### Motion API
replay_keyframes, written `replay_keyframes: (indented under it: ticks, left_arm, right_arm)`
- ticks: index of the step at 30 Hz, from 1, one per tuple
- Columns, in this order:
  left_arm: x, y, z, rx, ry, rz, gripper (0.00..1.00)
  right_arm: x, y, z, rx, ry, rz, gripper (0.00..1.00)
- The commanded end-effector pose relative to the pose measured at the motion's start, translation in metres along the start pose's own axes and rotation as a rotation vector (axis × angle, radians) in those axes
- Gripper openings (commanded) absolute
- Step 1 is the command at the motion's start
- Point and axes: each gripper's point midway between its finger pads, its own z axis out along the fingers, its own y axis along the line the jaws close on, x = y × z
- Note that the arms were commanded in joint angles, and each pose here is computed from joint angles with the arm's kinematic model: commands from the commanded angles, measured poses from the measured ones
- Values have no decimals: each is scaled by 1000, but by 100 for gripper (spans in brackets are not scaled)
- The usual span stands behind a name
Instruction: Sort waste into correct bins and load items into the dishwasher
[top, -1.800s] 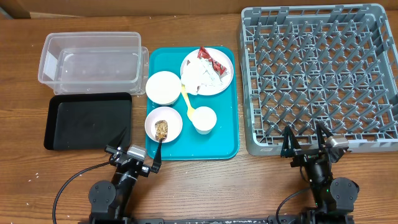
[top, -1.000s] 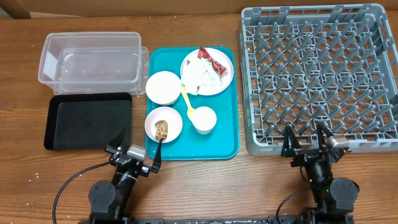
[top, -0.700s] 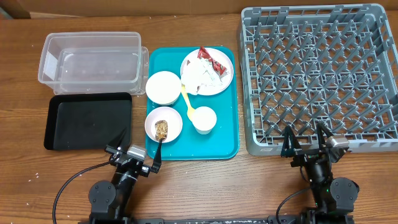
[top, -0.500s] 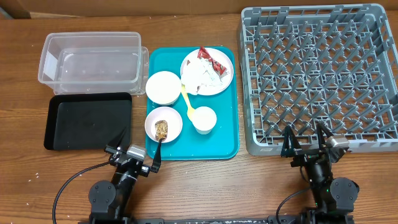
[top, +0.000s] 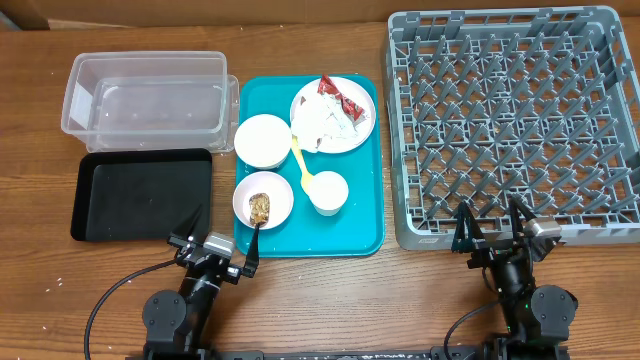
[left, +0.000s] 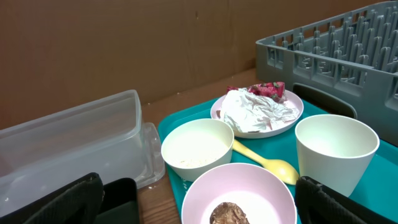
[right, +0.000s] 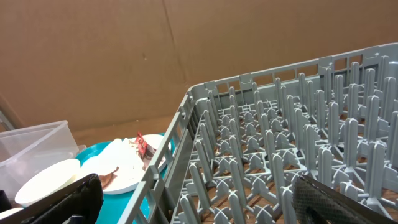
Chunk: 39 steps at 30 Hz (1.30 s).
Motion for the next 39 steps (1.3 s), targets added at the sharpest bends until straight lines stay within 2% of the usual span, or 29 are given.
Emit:
replay_keyframes:
  ticks: [1,23,30,39]
  left_arm:
    - [1,5,0,-27,-5,-8,100]
    - [-2,9,0,-48,-13,-6,100]
    - [-44,18,-9,-76,-116,-32,100]
    - [-100,33,-14,-103,-120,-33,100]
  right_arm:
    - [2,-2,0,10,-3,-2,100]
    - [-4,-2,0,11,-26,-10,100]
    - [-27,8,-4,-20,-77,-25,100]
    - [-101,36,-26,-63,-199,-145,100]
